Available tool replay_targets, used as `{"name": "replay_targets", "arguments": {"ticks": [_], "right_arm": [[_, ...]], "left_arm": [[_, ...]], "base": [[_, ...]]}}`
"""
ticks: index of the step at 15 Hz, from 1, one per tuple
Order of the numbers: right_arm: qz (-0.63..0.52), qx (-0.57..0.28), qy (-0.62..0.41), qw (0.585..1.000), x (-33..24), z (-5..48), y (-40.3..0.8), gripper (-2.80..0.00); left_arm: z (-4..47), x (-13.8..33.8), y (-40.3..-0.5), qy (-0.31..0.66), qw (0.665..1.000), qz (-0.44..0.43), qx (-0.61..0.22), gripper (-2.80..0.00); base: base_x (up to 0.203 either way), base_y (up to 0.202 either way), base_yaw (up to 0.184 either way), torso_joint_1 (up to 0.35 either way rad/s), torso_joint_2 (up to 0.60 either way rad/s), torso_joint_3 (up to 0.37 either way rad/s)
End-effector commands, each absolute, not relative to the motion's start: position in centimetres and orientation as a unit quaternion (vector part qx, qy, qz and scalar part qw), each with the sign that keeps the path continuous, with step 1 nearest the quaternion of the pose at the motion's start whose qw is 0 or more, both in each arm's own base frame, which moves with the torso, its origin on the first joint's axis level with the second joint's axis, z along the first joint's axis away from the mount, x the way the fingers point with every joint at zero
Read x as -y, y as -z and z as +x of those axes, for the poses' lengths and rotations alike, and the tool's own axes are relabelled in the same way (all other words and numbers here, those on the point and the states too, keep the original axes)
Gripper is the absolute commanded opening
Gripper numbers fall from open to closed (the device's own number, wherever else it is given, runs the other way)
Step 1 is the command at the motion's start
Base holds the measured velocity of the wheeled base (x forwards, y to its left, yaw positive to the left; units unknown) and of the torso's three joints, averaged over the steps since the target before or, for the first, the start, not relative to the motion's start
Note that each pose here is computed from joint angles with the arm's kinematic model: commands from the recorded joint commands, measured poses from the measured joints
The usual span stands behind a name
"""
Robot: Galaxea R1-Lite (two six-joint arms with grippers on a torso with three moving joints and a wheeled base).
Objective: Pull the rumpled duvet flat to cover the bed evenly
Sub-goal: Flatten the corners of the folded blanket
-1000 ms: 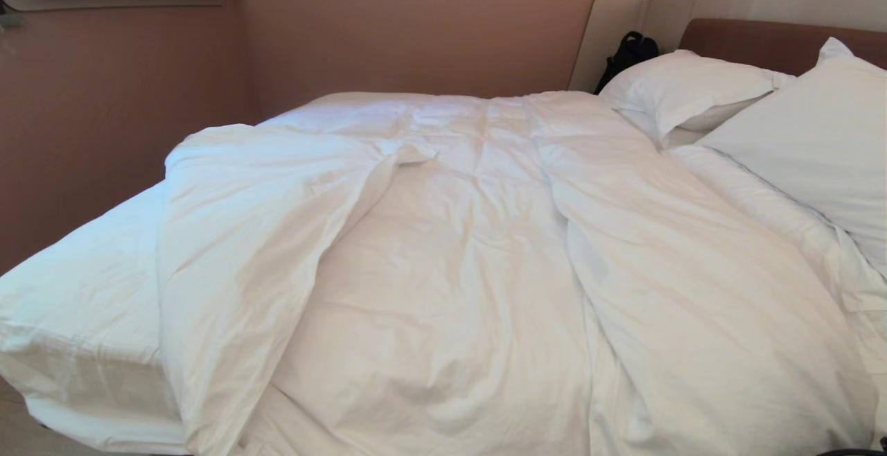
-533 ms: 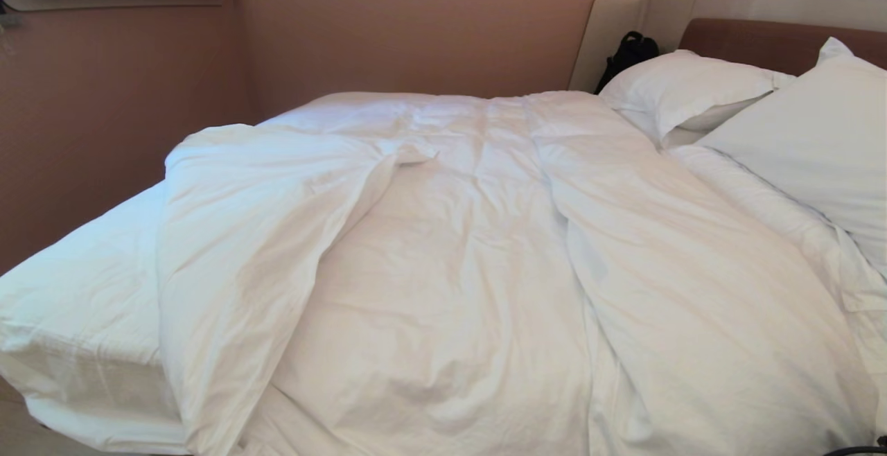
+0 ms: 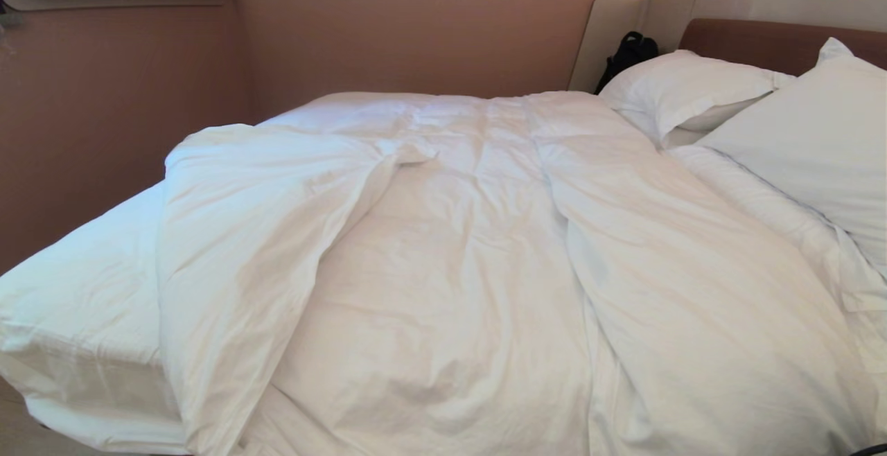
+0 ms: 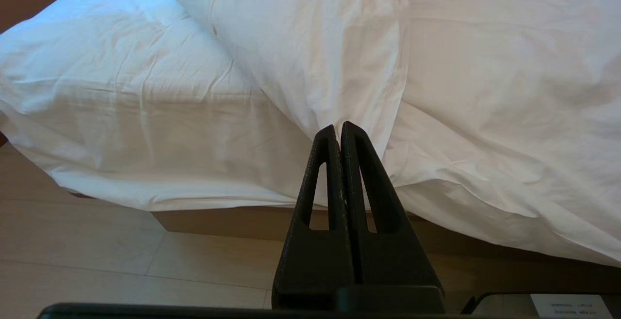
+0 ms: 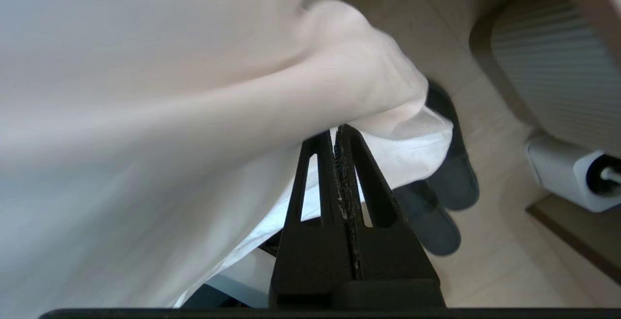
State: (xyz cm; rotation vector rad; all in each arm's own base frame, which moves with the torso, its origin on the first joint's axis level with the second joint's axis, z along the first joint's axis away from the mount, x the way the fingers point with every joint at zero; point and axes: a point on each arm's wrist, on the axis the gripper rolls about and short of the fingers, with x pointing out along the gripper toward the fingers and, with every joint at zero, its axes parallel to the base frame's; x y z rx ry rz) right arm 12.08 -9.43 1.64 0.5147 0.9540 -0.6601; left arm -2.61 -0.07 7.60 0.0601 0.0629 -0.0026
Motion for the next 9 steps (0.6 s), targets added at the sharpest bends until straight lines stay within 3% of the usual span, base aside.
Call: {"name": "replay_targets", "arguments": {"ticks": [1, 9], "right_arm": [[0.229, -0.42, 0.304, 0.824, 8.6, 11.1, -3.5, -2.8], [0.195, -0.303, 0.225, 0.905, 4.6, 7.0, -11.5, -2.8]], "left_arm": [[-2.6, 0.1, -7.6, 0.001, 0.999, 0.03, -0.032, -2.8], [-2.6, 0.1, -7.6, 0.001, 0.999, 0.031, -0.032, -2.8]], "base": [[0.0, 0.0, 0.0, 0.0, 0.0, 0.0], [0.0, 0.0, 0.0, 0.0, 0.0, 0.0]]}}
